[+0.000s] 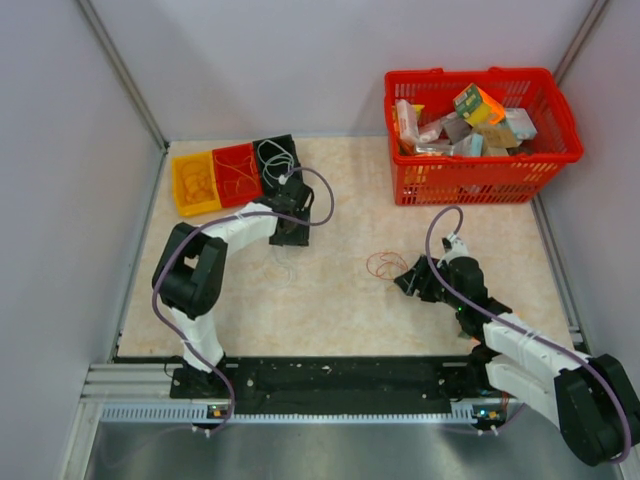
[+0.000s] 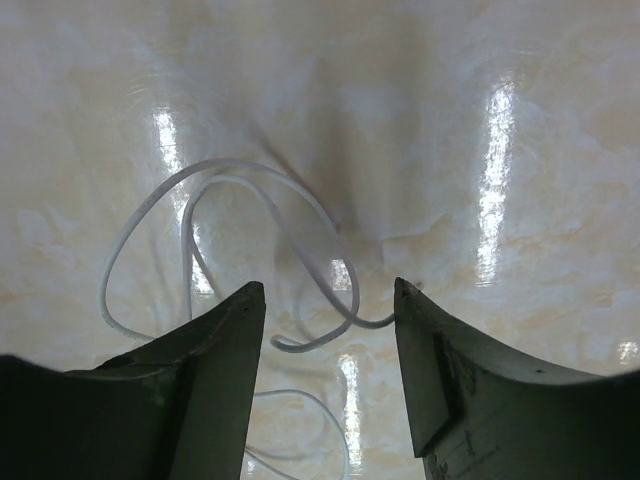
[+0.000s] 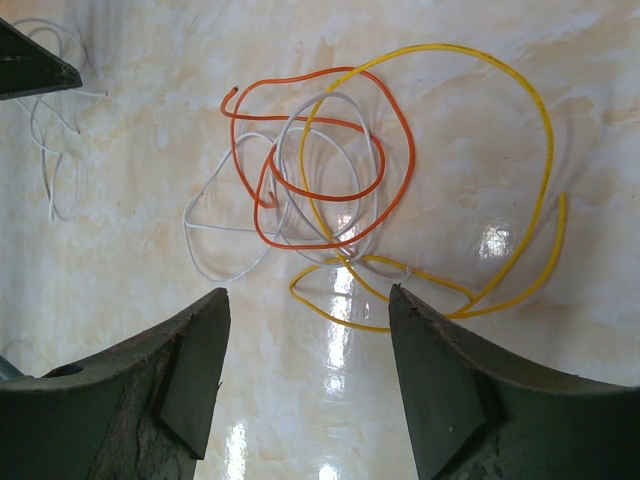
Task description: Untangle the cables
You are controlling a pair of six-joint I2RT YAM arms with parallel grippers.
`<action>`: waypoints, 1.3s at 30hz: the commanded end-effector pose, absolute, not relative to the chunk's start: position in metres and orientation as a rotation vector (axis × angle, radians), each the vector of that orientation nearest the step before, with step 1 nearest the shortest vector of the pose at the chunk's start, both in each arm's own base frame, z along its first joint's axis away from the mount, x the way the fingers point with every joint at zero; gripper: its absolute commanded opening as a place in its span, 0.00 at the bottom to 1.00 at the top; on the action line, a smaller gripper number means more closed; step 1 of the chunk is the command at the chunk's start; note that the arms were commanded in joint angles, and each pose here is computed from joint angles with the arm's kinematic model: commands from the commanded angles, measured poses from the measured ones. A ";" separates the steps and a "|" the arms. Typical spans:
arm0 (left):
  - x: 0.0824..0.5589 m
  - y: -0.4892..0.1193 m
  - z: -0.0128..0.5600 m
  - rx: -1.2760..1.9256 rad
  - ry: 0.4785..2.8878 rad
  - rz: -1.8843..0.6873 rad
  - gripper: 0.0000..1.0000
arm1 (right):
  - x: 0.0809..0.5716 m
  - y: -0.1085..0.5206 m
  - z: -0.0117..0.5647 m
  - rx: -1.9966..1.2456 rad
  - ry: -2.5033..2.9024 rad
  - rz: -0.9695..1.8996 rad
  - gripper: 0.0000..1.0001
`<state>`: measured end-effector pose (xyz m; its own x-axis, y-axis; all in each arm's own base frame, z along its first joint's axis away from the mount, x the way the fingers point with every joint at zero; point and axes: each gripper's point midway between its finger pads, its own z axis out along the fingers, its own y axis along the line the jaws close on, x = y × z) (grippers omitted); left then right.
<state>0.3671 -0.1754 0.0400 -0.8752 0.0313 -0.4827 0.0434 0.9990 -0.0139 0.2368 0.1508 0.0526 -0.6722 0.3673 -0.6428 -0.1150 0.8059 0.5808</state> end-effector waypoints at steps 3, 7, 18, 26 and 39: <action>0.363 -0.172 0.052 0.064 2.600 -0.023 0.47 | 0.244 0.153 0.064 0.176 2.126 0.792 0.64; 0.370 -0.164 0.059 0.066 2.572 0.038 0.20 | 0.244 0.152 0.064 0.178 2.124 0.790 0.64; 0.432 -0.179 0.182 -0.038 2.271 -0.155 0.00 | 0.245 0.153 0.062 0.179 2.131 0.792 0.64; 0.494 -0.184 0.261 -0.121 2.090 -0.616 0.00 | 0.245 0.155 0.058 0.178 2.148 0.797 0.64; 0.584 -0.133 0.288 -0.202 1.932 -0.897 0.00 | 0.244 0.155 0.058 0.170 2.152 0.797 0.64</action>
<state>0.5702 -0.1439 0.2649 -0.5433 -0.4514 -0.7078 0.1816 0.7600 -0.6240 0.2378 0.1546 0.0510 -0.6800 0.3621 -0.6375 -0.1265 0.7985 0.5886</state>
